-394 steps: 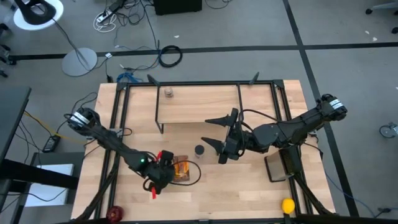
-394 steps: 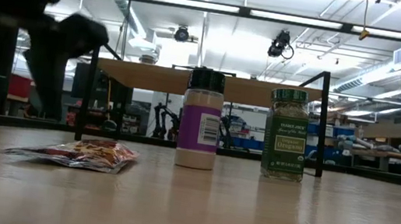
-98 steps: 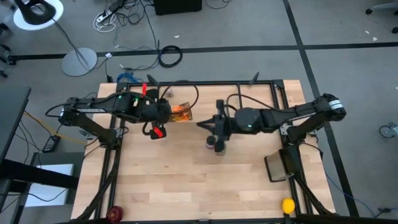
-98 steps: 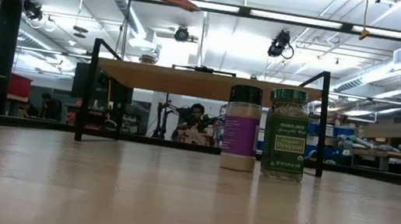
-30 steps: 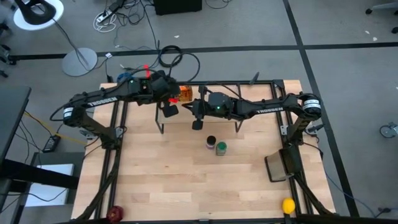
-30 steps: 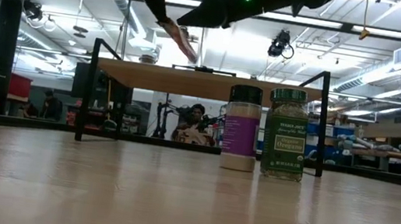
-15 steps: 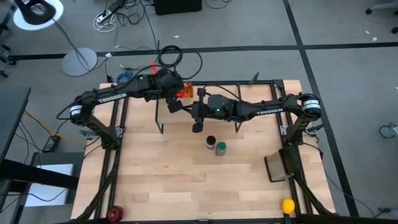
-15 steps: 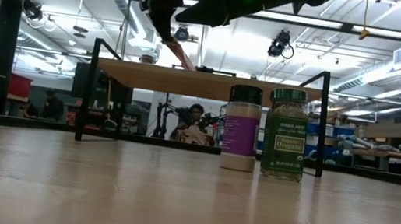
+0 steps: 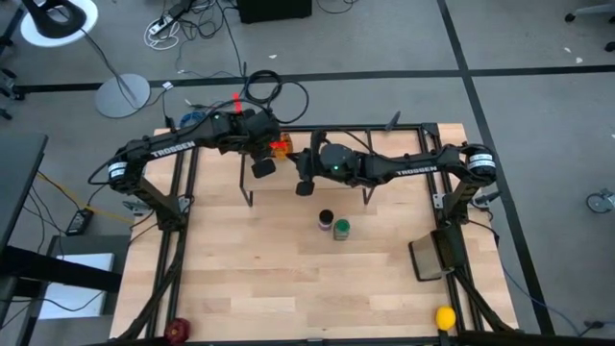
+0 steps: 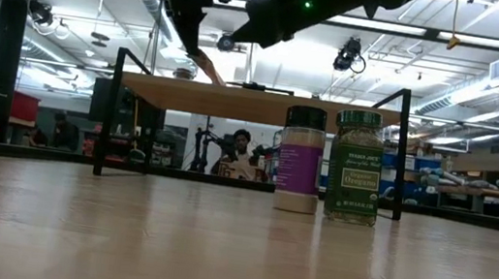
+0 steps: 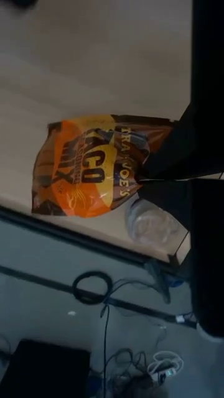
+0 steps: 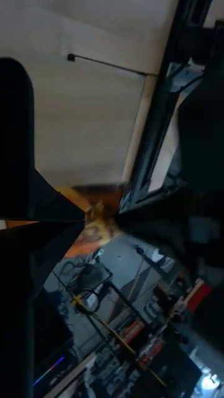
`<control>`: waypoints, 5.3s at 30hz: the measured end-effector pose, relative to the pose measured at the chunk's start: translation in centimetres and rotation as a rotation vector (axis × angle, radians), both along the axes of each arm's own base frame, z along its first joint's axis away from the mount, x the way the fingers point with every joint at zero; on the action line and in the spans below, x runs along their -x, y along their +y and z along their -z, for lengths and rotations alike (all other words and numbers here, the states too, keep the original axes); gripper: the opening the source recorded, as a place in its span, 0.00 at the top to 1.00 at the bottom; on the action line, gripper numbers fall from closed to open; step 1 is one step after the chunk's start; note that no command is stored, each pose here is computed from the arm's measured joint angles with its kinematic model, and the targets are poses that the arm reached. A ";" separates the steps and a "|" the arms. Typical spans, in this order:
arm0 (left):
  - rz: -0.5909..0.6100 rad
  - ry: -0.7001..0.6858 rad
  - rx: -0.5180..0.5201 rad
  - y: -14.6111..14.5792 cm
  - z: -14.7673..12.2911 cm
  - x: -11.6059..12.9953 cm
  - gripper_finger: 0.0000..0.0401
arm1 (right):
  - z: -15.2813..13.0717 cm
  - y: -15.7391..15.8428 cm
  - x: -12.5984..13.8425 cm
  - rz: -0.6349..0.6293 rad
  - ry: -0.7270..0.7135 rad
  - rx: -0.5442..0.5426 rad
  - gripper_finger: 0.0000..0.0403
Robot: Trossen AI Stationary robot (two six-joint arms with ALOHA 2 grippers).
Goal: Shelf spices
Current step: Put the brown seasoning pack on the shelf
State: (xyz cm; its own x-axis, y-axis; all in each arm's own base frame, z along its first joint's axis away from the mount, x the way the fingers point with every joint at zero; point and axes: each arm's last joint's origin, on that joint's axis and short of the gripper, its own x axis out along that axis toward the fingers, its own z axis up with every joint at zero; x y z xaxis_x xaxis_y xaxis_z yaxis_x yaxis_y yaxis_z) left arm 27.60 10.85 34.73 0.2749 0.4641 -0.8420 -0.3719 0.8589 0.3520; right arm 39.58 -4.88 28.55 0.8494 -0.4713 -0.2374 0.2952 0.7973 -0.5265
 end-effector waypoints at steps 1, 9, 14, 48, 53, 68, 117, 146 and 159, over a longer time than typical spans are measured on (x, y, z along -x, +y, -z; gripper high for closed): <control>0.005 -0.001 0.008 0.0 -0.1 0.0 1.00 | 0.1 -0.2 0.0 0.006 0.005 -0.005 1.00; 0.029 0.005 0.001 -0.1 -1.2 0.3 1.00 | 0.3 -1.0 0.2 0.038 0.015 -0.044 1.00; 0.047 0.003 -0.009 -0.1 -1.4 0.2 1.00 | 0.3 -1.0 0.2 0.038 0.015 -0.044 0.99; -0.081 -0.079 0.034 -0.1 -1.3 0.0 0.75 | 0.3 -0.9 0.2 0.033 0.015 -0.038 0.99; -0.072 -0.080 0.035 -0.4 -1.3 -0.2 0.69 | 0.3 -0.9 0.2 0.033 0.016 -0.038 1.00; -0.028 -0.074 0.114 -1.4 1.4 -1.1 0.72 | -1.3 1.7 0.7 -0.048 0.003 0.030 1.00; -0.079 -0.137 0.035 -2.5 2.2 -2.1 0.99 | -4.8 4.2 5.2 -0.065 0.097 0.000 1.00; -0.124 -0.043 0.051 -2.2 6.8 -1.4 1.00 | 2.4 -1.3 2.3 -0.051 0.319 -0.208 1.00; -0.130 -0.085 0.107 -2.3 6.8 -1.6 1.00 | 2.4 -1.7 2.4 -0.035 0.310 -0.223 1.00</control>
